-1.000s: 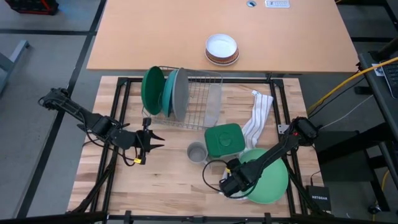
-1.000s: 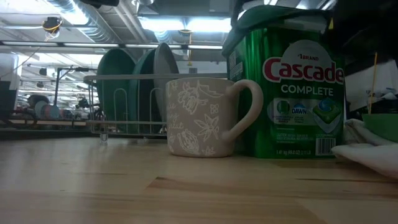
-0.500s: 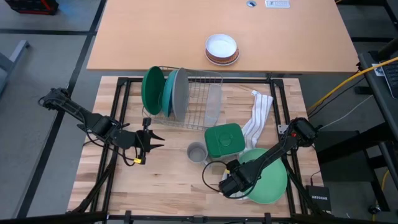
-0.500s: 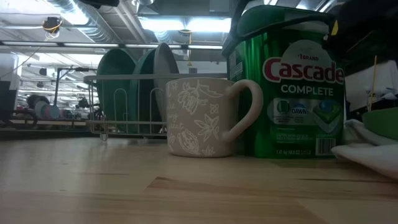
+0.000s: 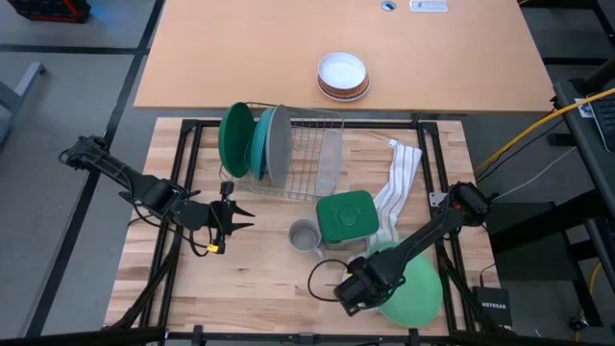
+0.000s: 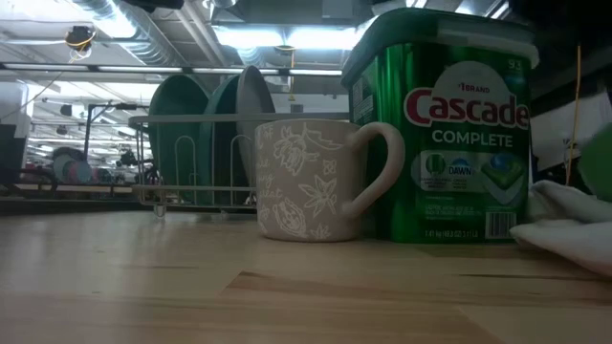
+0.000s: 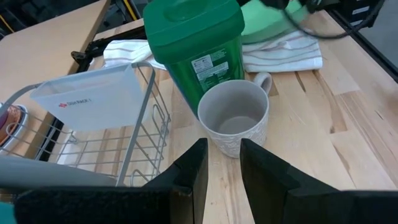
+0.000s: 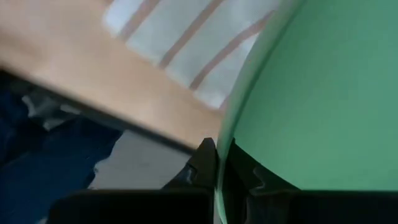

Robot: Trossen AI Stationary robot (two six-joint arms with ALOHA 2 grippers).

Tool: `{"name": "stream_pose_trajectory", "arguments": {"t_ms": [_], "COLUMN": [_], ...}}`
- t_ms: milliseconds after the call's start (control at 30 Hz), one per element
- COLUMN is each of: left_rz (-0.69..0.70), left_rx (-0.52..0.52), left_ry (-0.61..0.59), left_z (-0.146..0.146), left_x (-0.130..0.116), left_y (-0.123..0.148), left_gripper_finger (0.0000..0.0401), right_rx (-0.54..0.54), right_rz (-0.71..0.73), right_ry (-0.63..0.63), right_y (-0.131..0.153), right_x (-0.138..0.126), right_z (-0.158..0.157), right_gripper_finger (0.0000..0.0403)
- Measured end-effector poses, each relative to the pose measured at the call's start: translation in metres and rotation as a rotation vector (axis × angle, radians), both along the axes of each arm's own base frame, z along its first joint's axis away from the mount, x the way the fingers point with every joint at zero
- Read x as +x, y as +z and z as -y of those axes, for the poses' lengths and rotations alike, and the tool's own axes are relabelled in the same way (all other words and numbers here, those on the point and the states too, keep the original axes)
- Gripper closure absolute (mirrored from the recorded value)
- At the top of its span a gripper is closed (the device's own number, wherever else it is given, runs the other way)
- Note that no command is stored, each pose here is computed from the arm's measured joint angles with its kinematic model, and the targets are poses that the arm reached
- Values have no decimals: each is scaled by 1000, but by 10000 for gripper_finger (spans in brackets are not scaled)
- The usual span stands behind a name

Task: Sort dishes
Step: Put the light green plate in the dish rack

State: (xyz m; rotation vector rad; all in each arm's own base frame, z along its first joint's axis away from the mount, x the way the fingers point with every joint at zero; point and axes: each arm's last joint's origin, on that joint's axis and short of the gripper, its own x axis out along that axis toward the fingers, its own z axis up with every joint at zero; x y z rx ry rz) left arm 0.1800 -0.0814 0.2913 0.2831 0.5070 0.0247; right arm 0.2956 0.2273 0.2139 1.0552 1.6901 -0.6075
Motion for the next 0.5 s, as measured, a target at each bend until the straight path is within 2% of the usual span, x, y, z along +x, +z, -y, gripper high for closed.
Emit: {"name": "stream_pose_trajectory", "arguments": {"t_ms": [367,500], "left_rz": [4,5], "left_rx": [-17,-35], "left_ry": [10,19], "left_z": [0,0], "left_x": [0,0], "left_y": [0,0], "left_gripper_finger": [317,317], "right_rx": [-12,32], "right_rz": [66,119], "right_ry": [14,-19], "right_y": [96,127], "right_x": [2,2], "right_z": [0,0], "right_gripper_finger": [395,395]}}
